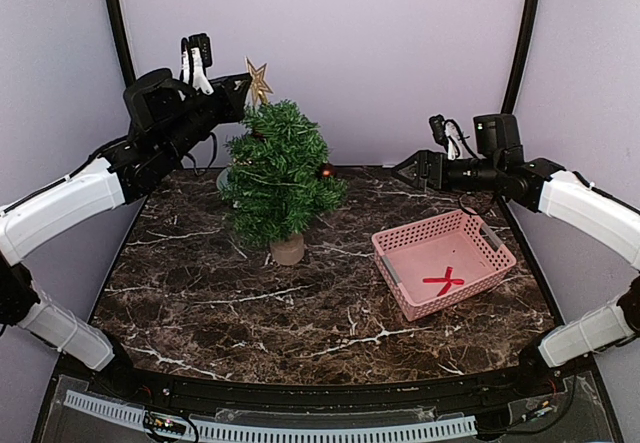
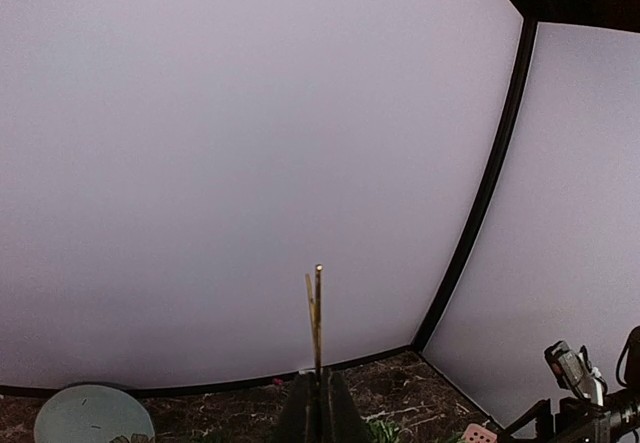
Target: Decorate the small christmas tree
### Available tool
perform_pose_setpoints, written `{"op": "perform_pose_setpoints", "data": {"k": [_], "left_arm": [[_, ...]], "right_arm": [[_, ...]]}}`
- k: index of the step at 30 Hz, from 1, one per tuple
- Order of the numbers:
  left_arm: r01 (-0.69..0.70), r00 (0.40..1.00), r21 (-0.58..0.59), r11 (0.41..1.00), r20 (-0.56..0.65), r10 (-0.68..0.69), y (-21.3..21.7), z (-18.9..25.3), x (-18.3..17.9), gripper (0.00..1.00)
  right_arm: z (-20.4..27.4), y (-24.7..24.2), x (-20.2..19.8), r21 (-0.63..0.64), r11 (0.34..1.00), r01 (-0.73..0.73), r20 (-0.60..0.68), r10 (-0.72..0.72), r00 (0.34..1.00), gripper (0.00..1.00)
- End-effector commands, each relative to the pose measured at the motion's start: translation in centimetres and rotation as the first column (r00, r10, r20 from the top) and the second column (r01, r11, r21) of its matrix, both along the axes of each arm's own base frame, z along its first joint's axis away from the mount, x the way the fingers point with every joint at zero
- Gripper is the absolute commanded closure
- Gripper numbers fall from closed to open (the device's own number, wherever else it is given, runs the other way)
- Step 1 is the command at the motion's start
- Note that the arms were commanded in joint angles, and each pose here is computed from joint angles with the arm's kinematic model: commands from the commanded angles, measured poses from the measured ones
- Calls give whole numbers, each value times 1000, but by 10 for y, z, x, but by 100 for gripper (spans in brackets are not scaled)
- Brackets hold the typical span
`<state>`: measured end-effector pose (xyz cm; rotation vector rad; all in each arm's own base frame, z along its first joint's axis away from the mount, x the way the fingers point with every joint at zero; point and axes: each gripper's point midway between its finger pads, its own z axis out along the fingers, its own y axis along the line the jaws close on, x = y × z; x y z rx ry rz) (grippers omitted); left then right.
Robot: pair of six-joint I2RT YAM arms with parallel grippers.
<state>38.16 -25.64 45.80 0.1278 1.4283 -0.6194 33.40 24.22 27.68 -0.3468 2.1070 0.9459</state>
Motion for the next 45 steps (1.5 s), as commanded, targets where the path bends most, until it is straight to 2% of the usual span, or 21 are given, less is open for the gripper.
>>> {"op": "perform_pose_setpoints", "data": {"k": [1, 9, 15, 24, 32, 39, 45], "left_arm": [[-17, 998, -39, 999, 67, 20, 14, 25, -13, 100], [-25, 998, -39, 999, 54, 27, 15, 23, -12, 100], [7, 999, -63, 998, 41, -4, 7, 19, -9, 100], [12, 1000, -82, 997, 20, -10, 4, 14, -5, 100], [-13, 1000, -87, 996, 0, 13, 8, 6, -4, 100], [-9, 1000, -92, 996, -7, 8, 7, 0, -2, 100], [-12, 1000, -98, 995, -5, 12, 7, 0, -1, 100]], "right_arm": [[5, 5, 3, 19, 1000, -17, 26, 16, 1000, 2], [11, 9, 1, 39, 998, -44, 41, 43, 998, 2], [42, 24, -9, 89, 986, -139, 159, 123, 980, 5], [110, 70, -19, 75, 956, -284, 399, 232, 887, 11], [149, 117, -12, 93, 933, -348, 523, 252, 814, 14], [167, 158, -9, 75, 918, -388, 560, 283, 778, 14], [168, 181, 6, 54, 933, -355, 566, 264, 781, 14]]}}
